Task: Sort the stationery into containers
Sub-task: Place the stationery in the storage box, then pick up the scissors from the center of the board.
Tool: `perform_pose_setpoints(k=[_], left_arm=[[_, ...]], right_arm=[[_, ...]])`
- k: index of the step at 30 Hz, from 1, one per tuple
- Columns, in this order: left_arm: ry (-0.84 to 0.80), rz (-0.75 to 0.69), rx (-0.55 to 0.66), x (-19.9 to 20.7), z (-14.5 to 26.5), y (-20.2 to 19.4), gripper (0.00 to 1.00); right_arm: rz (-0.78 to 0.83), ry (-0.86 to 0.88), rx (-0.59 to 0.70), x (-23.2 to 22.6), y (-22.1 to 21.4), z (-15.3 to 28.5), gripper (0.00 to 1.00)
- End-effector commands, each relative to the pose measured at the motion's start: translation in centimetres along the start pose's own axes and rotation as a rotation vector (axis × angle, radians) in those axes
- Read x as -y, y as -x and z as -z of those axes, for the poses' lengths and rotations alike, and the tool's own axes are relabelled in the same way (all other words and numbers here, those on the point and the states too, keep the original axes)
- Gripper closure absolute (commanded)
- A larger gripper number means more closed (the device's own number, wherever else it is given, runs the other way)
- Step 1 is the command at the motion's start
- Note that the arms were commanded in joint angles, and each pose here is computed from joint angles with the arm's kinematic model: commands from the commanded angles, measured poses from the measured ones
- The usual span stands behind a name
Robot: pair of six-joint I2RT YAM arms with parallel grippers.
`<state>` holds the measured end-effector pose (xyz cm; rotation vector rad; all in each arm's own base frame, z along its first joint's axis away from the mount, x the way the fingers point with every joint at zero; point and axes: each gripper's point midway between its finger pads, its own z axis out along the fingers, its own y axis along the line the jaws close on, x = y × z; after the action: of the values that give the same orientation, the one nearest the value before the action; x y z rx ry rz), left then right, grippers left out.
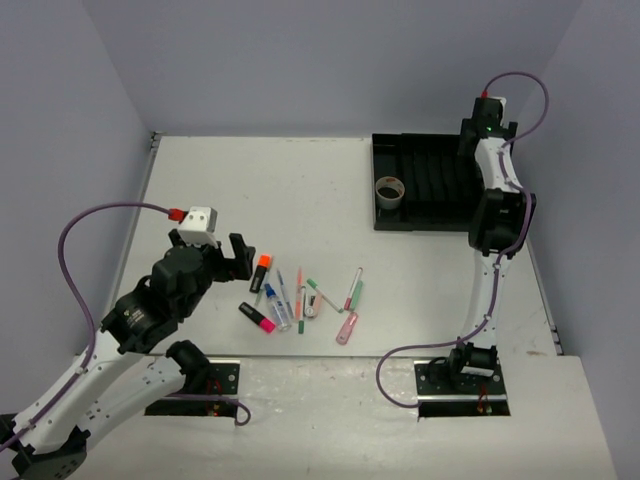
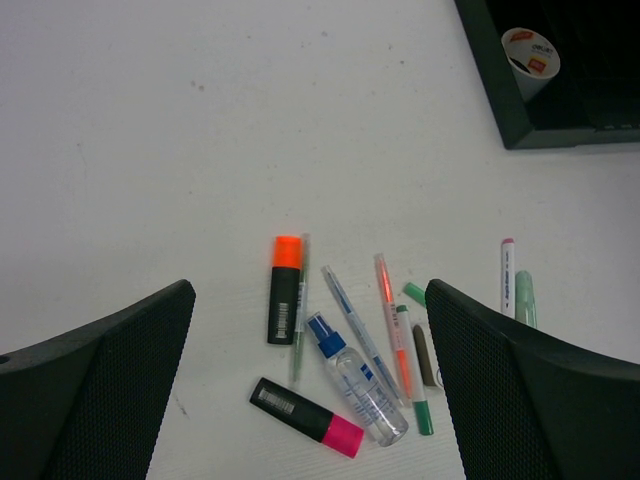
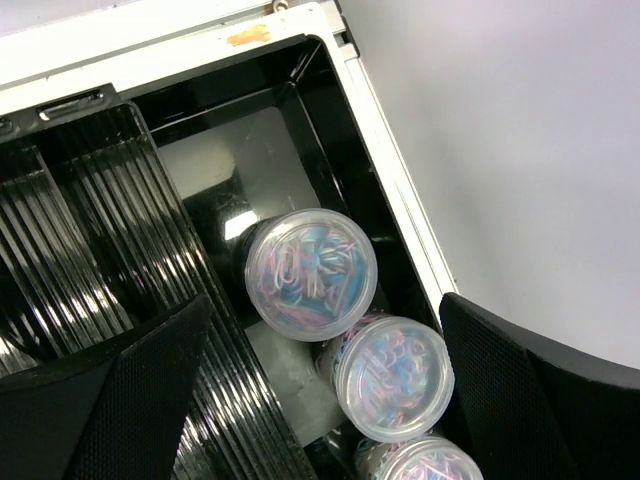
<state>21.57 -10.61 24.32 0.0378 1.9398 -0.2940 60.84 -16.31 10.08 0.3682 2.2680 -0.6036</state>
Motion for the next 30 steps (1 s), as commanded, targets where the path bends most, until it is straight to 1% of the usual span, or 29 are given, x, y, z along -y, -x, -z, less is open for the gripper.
perform_pose_setpoints(k=[1, 4, 8, 12, 13, 14, 17, 19, 23, 25, 26, 27, 29, 30], left_arm=[[-0.022, -0.018, 0.022, 0.4, -0.2, 0.6, 0.0], [-0.023, -0.019, 0.022, 0.5, -0.2, 0.6, 0.0], [-0.012, -0.019, 0.024, 0.3, -0.2, 0.6, 0.0], [0.05, -0.015, 0.016, -0.7, -0.6, 0.5, 0.0], [0.066, -0.014, 0.013, -0.9, -0.7, 0.5, 0.0], [0.075, -0.014, 0.01, -1.0, -0.7, 0.5, 0.0], [0.115, -0.002, 0.017, -1.8, -0.7, 0.9, 0.0], [0.161, 0.019, 0.031, -2.9, -0.7, 1.2, 0.0], [0.189, 0.042, 0.036, -3.8, -1.0, 1.4, 0.0], [0.175, 0.031, 0.016, -3.5, -1.4, 1.1, 0.0], [0.171, 0.027, 0.006, -3.4, -1.5, 0.9, 0.0], [0.168, 0.025, 0.0, -3.3, -1.6, 0.8, 0.0], [0.165, 0.023, -0.005, -3.2, -1.7, 0.7, 0.0], [0.165, 0.023, -0.005, -3.2, -1.7, 0.7, 0.0]], right_arm=[[-0.124, -0.031, 0.147, 2.8, 6.5, 4.2, 0.01], [-0.13, 0.038, 0.145, 1.4, 6.9, 5.5, 0.01], [-0.083, 0.146, 0.185, -3.6, 7.8, 9.9, 0.01], [-0.013, 0.26, 0.285, -9.8, 9.1, 17.9, 0.01], [-0.011, 0.282, 0.307, -10.3, 9.6, 20.4, 0.01], [-0.005, 0.298, 0.309, -10.8, 9.5, 22.1, 0.01], [-0.041, 0.292, 0.281, -11.0, 7.6, 26.7, 0.01], [-0.069, 0.346, 0.267, -11.7, 4.8, 30.4, 0.01], [-0.123, 0.363, 0.247, -11.9, -2.3, 35.5, 0.01], [-0.176, 0.375, 0.174, -12.4, -7.7, 36.3, 0.01], [-0.215, 0.414, 0.139, -12.8, -9.4, 36.9, 0.01], [-0.215, 0.535, 0.04, -14.1, -12.6, 37.7, 0.01], [-0.224, 0.664, -0.002, -15.8, -14.4, 38.5, 0.01], [-0.213, 0.677, -0.039, -16.1, -15.8, 38.4, 0.01]])
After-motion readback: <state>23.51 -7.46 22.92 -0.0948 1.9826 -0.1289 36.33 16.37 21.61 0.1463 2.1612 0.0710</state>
